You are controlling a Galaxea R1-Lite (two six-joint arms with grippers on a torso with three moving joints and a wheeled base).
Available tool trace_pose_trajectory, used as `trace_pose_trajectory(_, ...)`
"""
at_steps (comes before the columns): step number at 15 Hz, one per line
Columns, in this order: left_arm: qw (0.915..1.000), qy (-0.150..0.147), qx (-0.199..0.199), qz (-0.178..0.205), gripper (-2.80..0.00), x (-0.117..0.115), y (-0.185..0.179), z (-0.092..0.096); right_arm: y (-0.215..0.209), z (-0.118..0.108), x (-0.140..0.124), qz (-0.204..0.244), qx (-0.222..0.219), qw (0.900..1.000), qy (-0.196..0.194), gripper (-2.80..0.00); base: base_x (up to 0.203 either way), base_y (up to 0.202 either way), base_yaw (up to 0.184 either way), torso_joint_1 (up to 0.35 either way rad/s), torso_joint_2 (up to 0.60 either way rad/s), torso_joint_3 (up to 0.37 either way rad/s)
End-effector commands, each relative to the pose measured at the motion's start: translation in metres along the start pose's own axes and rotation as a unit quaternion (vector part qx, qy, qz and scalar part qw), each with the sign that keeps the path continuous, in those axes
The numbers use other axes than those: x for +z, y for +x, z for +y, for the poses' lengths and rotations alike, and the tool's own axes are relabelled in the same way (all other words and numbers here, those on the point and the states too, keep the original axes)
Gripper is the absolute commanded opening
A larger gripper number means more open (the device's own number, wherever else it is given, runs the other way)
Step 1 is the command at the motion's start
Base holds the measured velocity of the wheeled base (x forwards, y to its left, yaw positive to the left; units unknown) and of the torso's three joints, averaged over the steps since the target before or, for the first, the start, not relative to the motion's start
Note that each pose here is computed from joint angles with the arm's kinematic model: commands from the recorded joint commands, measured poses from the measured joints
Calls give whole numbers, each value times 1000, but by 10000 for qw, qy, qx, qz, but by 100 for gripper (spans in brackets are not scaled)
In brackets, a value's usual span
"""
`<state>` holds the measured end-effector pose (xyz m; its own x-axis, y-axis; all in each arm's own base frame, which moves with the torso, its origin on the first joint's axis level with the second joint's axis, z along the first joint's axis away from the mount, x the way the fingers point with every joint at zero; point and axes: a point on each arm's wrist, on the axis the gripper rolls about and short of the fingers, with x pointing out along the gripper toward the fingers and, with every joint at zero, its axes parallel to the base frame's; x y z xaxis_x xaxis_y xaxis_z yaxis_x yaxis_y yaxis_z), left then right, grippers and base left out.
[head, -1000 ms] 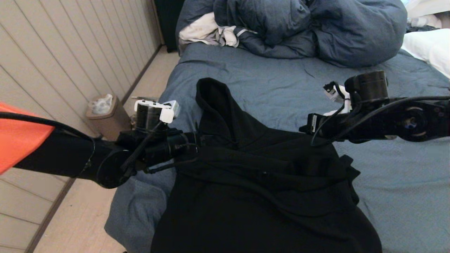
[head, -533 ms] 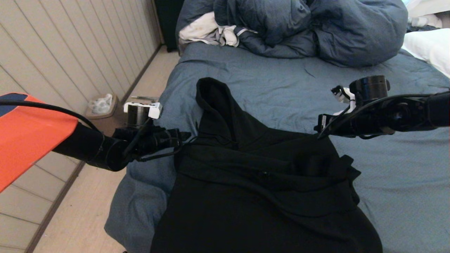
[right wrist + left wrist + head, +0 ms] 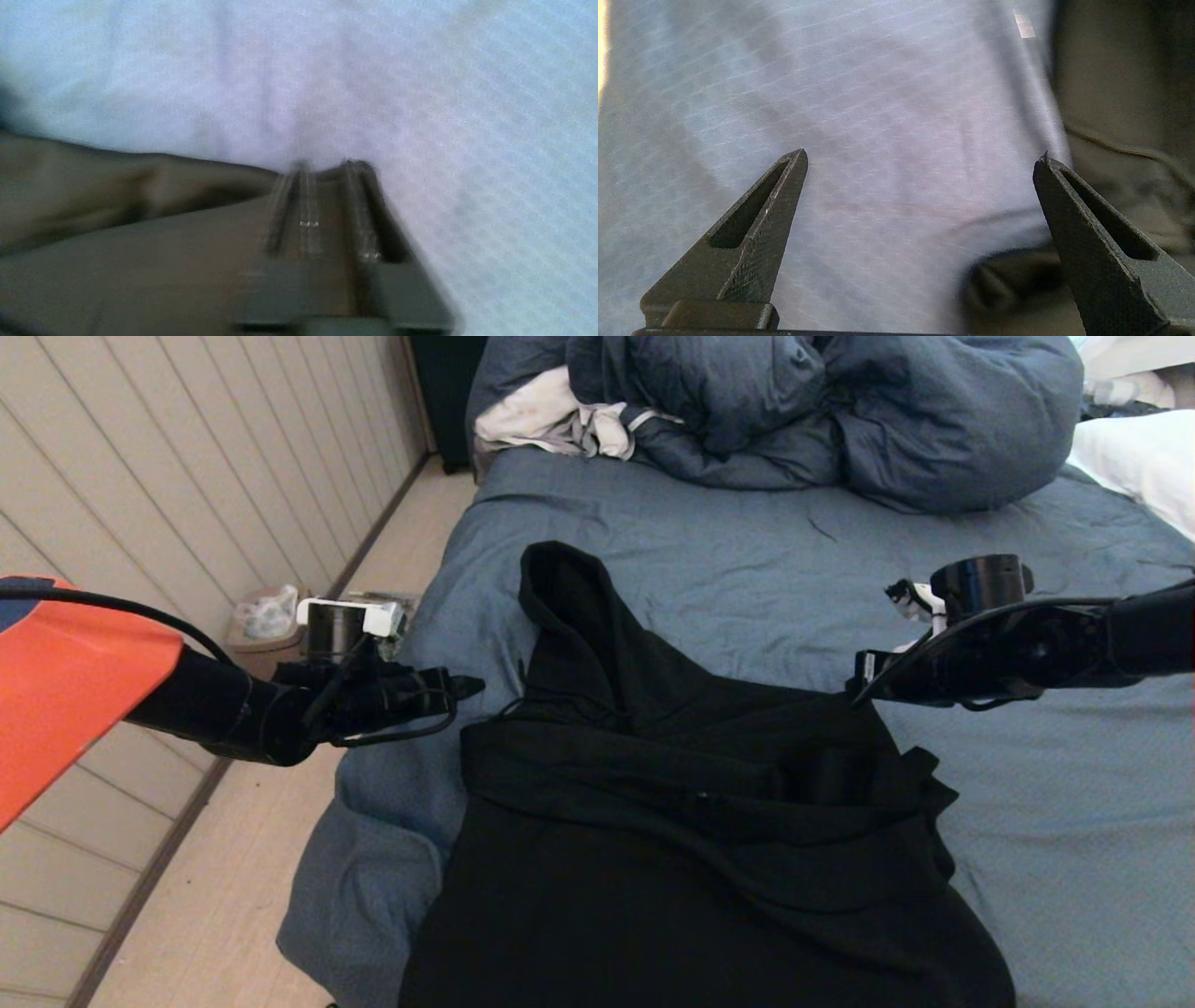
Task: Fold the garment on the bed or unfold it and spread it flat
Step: Unfold the black sweatshirt
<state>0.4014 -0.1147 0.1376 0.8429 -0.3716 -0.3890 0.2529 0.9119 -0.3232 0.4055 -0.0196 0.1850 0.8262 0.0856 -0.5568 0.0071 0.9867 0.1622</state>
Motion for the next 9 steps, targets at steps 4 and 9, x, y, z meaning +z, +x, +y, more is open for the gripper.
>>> trace_pose_trajectory(4, 10000, -20, 7, -25, 0, 1, -3, 2, -5, -11, 3, -44, -107, 9999, -14, 0, 0, 0, 0, 0, 0, 0)
trace_pose_trajectory(9, 10000, -48, 42, 70, 0, -6, 5, 7, -2, -10, -5, 115, -62, 9998, -120, 0, 0, 0, 0, 0, 0, 0)
